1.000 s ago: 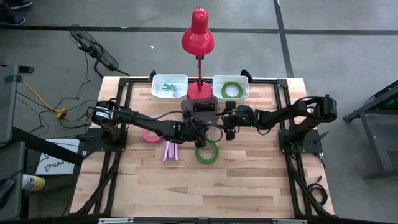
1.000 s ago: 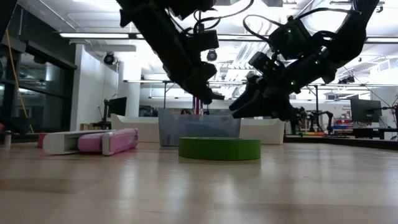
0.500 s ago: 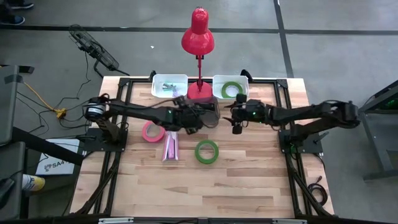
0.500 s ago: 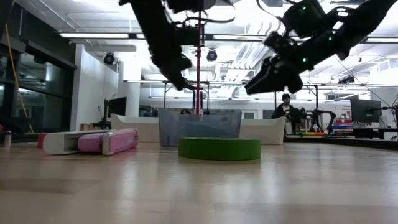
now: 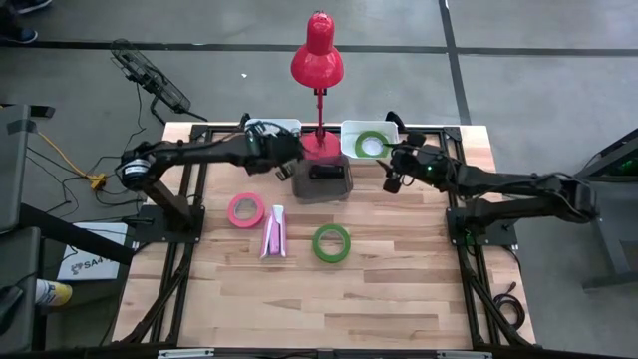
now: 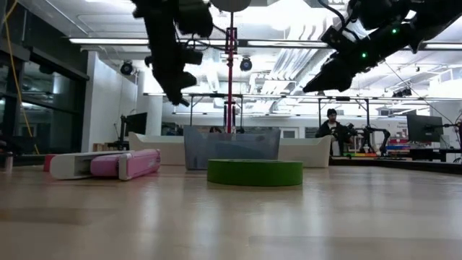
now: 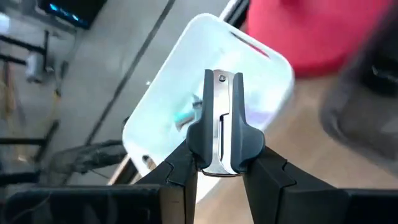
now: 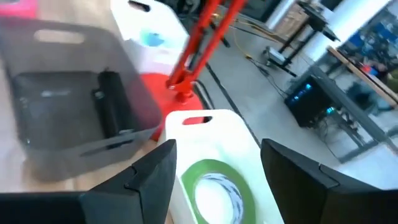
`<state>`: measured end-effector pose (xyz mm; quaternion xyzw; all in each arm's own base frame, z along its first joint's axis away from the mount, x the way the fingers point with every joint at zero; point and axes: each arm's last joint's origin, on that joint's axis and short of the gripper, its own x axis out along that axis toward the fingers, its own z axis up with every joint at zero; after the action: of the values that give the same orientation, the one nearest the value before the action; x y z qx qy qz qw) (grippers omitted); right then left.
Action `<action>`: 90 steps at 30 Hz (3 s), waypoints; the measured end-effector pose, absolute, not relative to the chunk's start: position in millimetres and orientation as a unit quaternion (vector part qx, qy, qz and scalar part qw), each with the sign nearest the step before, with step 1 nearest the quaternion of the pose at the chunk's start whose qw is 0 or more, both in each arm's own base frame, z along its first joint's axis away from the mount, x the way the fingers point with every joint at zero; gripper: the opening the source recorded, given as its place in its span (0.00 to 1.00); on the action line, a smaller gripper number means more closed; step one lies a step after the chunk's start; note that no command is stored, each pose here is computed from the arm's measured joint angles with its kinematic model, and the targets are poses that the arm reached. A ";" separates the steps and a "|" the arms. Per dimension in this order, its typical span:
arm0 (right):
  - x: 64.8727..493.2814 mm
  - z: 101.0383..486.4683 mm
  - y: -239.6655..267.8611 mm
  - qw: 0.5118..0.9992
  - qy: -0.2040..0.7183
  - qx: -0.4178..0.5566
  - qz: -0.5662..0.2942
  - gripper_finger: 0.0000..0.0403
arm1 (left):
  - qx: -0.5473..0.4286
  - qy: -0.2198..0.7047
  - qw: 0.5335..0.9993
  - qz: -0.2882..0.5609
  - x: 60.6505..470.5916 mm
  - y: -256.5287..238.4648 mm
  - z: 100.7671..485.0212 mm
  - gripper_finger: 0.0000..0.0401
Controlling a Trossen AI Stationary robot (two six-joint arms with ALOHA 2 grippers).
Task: Pick and place Stapler, Stapler remover, tape
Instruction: Put the black staple remover into the left white bin
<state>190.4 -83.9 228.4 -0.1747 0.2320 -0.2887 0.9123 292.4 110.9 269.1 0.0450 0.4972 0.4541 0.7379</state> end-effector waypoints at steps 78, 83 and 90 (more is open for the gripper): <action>186.2 217.7 -97.9 0.921 0.250 -0.093 -0.283 0.55 | -0.219 0.483 0.722 0.445 232.3 249.6 230.0 0.45; 186.2 217.6 -97.9 0.922 0.249 -0.090 -0.284 0.55 | -0.218 0.473 0.726 0.449 234.0 251.4 236.0 0.45; 186.2 217.6 -97.9 0.922 0.249 -0.090 -0.284 0.55 | -0.209 0.472 0.734 0.441 235.2 252.2 236.6 0.45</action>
<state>186.2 -97.9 217.6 -0.0897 0.2491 -0.2840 0.9216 235.2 252.2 236.6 -0.2091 0.4723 0.4414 0.7338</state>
